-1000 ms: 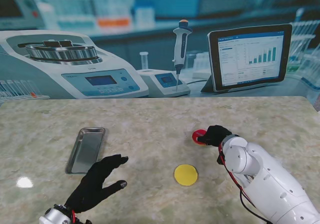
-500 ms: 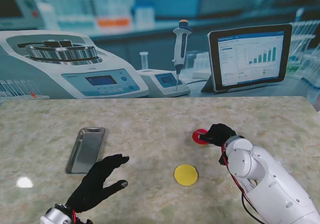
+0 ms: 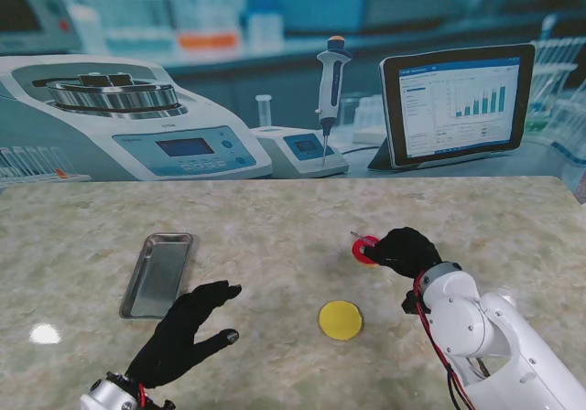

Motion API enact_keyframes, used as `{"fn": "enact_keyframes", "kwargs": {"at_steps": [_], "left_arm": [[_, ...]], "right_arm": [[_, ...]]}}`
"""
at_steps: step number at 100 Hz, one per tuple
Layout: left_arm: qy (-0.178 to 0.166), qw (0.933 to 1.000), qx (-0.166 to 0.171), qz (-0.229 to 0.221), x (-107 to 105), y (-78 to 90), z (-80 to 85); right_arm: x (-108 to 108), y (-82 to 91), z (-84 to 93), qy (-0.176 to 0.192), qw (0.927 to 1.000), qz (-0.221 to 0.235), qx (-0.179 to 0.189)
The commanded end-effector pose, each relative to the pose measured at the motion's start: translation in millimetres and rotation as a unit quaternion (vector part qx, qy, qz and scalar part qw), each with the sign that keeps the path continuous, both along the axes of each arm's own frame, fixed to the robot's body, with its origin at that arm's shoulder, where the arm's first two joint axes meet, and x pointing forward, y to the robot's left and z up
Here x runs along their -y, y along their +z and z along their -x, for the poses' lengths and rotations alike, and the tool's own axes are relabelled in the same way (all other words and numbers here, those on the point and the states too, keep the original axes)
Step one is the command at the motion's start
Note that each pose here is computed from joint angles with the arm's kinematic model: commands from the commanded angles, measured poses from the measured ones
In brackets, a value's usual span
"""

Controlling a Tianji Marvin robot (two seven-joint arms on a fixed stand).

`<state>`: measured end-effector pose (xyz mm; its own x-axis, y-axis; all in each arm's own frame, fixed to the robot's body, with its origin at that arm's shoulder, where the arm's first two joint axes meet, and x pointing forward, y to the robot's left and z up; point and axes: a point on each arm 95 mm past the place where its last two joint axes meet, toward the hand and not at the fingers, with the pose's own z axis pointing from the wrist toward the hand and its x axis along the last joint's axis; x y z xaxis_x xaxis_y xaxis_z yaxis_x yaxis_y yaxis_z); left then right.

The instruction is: Line a culture dish with filter paper and press it flat with a glass rod

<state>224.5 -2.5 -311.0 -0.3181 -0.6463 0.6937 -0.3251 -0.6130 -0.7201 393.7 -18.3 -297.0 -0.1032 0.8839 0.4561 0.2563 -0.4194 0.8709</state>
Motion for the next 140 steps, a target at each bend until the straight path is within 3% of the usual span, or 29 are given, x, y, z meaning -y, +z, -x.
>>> {"fn": "enact_keyframes", "kwargs": {"at_steps": [1,35,74,103,140], "left_arm": [[-0.001,1.0000,0.002,-0.003,0,-1.2,1.0],[-0.019,0.9985,0.042,-0.029,-7,-1.5,-5.8],[-0.065,0.9908,0.096,-0.071,-11,8.7,-18.0],[-0.078,0.9835,0.125,-0.105,-6,16.1,-26.8],[-0.103,0.9729,0.152,-0.140,6,16.2,-29.7]], "right_arm": [[-10,0.4,10.5,0.012,0.9998,-0.016,0.003],[-37,13.5,48.0,0.076,0.9936,-0.081,0.019],[-75,19.6,81.6,0.170,0.9765,-0.131,0.015],[-103,20.2,97.1,0.240,0.9594,-0.148,0.009],[-121,21.2,102.0,0.285,0.9446,-0.163,0.001]]}}
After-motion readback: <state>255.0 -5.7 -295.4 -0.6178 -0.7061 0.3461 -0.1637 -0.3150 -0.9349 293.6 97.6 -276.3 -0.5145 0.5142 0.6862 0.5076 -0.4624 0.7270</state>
